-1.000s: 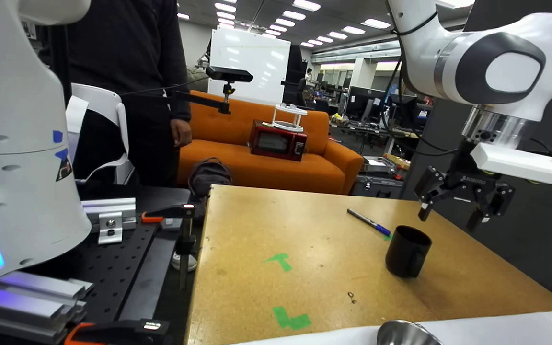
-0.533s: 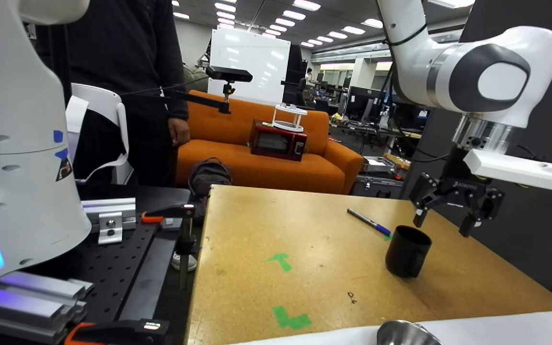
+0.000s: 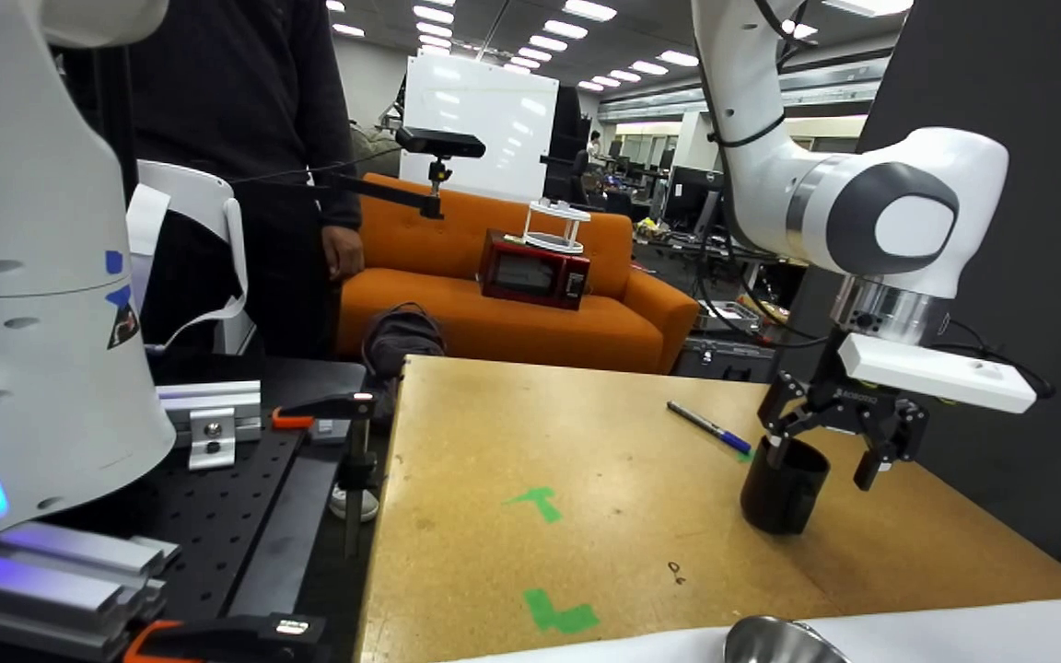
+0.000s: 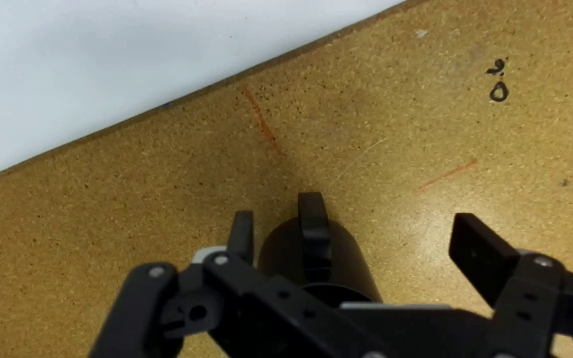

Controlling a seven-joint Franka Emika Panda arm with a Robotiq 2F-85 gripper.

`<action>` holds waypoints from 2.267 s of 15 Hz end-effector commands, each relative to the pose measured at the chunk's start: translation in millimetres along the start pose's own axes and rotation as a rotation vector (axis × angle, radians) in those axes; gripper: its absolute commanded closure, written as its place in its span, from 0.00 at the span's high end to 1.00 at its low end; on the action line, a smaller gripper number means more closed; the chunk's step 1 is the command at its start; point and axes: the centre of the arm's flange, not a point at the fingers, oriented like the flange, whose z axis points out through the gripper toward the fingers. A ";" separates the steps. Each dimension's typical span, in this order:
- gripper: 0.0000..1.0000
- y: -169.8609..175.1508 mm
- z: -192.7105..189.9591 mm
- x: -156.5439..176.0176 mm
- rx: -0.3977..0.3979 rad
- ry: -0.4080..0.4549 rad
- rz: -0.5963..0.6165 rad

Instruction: Move the mug to the left

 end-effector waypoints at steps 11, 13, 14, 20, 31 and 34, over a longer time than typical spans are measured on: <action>1.00 42.9 34.0 8.1 -0.104 0.059 -0.041; 1.00 42.1 30.6 17.0 -0.100 0.088 -0.055; 1.00 40.1 29.2 20.7 -0.096 0.105 -0.060; 1.00 32.6 37.9 27.4 -0.042 0.162 -0.085; 0.51 22.8 45.8 27.3 0.115 0.154 -0.013; 0.31 25.4 43.2 26.8 0.118 0.149 -0.005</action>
